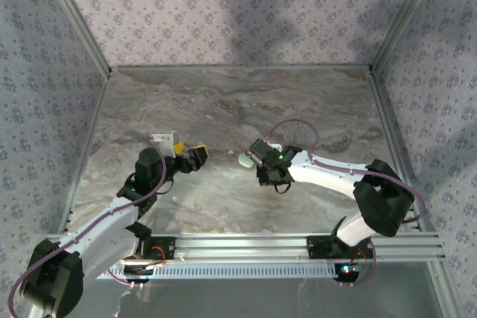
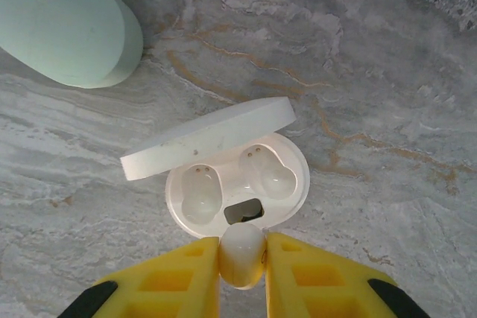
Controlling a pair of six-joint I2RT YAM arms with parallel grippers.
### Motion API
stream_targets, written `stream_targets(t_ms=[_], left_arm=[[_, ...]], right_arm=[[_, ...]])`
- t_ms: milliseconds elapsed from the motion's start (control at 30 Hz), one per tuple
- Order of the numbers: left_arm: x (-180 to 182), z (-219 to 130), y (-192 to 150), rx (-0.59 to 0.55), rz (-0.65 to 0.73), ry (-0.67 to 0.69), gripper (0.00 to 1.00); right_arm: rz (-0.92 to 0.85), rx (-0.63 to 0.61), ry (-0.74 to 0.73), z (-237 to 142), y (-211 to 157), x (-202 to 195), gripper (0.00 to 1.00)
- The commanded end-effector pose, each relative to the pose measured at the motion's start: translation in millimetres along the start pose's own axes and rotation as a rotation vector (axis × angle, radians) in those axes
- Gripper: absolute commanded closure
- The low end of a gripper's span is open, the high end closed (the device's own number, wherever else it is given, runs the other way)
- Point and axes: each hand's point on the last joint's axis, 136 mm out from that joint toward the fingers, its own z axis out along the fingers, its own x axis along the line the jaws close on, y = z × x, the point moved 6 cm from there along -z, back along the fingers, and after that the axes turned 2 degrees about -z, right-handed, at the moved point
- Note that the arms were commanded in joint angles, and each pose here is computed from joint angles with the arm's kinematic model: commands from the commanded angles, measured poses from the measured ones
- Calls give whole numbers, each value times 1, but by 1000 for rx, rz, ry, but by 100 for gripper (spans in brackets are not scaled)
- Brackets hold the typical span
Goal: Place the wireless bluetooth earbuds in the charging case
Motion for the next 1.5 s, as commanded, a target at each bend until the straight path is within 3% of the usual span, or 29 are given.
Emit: stream_targets(t_ms=[0,1467], left_arm=[[-10,0,10,-34,9,-45,0],[-10,-2,11,-38,5,-46,0]], right_arm=[[-13,1,7,1,5,5,78],[-29,30,19,8,11,17,71]])
